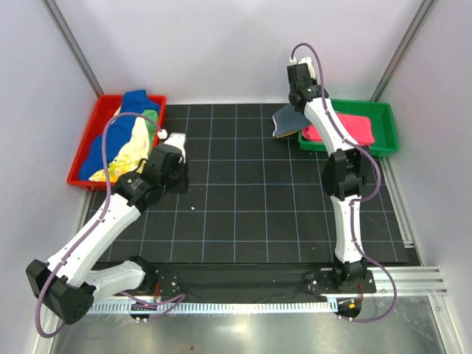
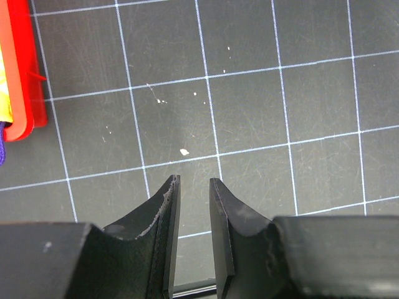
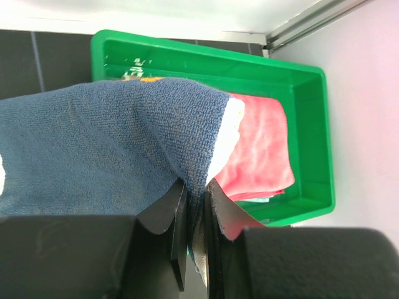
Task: Fold and stack the towels
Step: Neatly place the folded towel into the bin
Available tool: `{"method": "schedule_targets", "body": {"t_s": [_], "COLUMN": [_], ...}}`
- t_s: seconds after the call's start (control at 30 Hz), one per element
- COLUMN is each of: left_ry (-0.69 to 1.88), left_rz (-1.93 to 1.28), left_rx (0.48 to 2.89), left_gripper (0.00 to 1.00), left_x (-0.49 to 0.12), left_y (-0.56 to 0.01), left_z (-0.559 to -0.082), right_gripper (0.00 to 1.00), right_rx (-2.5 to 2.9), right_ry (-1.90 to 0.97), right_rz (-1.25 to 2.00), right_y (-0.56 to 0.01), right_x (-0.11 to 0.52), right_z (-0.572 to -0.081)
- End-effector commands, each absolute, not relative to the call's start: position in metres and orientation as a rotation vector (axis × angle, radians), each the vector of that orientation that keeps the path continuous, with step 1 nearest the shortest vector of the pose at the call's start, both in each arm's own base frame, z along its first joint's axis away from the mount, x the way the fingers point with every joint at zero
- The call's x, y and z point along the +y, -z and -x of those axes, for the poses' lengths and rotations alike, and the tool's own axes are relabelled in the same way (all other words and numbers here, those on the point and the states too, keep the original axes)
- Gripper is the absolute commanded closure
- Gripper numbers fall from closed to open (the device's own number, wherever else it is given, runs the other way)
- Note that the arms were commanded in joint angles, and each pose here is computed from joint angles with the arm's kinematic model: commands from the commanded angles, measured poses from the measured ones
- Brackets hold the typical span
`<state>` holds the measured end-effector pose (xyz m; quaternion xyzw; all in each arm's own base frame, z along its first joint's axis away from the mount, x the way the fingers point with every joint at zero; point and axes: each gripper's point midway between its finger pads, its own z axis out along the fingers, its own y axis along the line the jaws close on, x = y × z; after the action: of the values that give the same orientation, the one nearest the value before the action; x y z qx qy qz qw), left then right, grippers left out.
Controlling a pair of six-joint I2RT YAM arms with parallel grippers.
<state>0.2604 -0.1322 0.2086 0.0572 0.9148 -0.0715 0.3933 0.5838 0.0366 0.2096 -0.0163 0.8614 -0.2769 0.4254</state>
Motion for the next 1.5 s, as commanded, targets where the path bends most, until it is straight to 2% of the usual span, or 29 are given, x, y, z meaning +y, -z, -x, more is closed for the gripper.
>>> {"method": "schedule_targets", "body": {"t_s": [0.0, 0.3, 1.07, 1.47], "left_ry": [0.179, 0.187, 0.202, 0.203], "left_rz": [-0.158, -0.155, -0.153, -0.159], "left_rx": [2.316, 2.327, 2.333, 2.345], "left_gripper": [0.71, 0.71, 0.71, 0.71], "left_x": [-0.131, -0.131, -0.132, -0.133], "left_y": [-0.211, -0.209, -0.208, -0.205], "left_z": [-0.262, -0.262, -0.261, -0.261], "right_gripper": [0.98, 0.98, 0.98, 0.98], "right_rx": [2.05, 2.012, 2.012, 2.067], "right_ry": [0.705, 0.697, 0.698, 0.689], "right_rz": [-0.02, -0.073, -0.205, -0.269], "right_y": [-0.267, -0.295, -0.312, -0.283], "right_x": [0.021, 0.002, -0.05, -0.077], "right_z": [-0.582, -0.577, -0.563, -0.564]}}
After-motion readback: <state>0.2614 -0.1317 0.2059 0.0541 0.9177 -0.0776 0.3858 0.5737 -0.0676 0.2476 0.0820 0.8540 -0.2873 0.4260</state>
